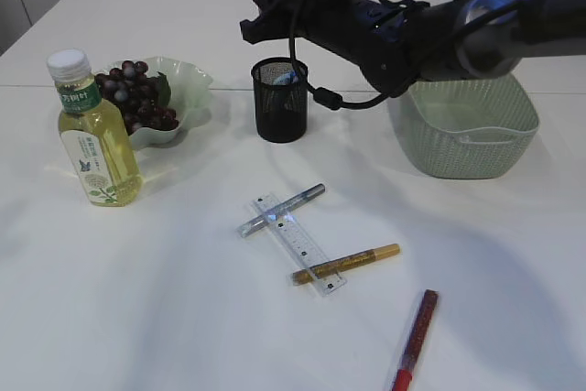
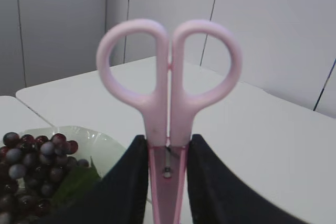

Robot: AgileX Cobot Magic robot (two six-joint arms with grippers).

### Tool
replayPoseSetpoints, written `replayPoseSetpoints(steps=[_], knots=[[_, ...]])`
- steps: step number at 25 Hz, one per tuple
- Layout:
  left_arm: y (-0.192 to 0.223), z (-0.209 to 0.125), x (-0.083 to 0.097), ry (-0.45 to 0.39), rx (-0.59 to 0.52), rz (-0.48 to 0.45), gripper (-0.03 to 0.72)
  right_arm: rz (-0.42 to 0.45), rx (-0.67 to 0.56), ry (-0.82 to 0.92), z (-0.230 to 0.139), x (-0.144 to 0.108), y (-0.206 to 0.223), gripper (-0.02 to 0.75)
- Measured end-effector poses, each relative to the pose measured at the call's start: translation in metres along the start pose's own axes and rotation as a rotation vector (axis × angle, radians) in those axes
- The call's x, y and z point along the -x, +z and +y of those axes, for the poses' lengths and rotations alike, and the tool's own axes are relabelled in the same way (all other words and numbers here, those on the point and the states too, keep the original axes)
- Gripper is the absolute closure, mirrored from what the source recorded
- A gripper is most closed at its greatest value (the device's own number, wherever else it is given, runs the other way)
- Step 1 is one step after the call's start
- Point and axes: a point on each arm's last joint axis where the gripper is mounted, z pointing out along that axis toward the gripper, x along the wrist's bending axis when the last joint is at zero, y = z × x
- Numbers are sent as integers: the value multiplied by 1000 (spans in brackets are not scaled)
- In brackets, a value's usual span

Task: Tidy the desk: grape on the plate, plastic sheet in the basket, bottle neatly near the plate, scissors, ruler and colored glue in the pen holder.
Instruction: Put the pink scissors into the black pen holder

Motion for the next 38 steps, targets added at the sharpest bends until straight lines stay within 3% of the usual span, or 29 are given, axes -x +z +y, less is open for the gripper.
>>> replayPoseSetpoints(steps=[8,23,38], knots=[[1,3,0,0,29,-1,371,-38,-5,29,-26,12,21,531],[16,7,0,-11,41,-4,375,-33,16,39,-72,6,36,531],[27,8,-1,-13,40,-1,383,-67,-11,53,-77,21,35,531]])
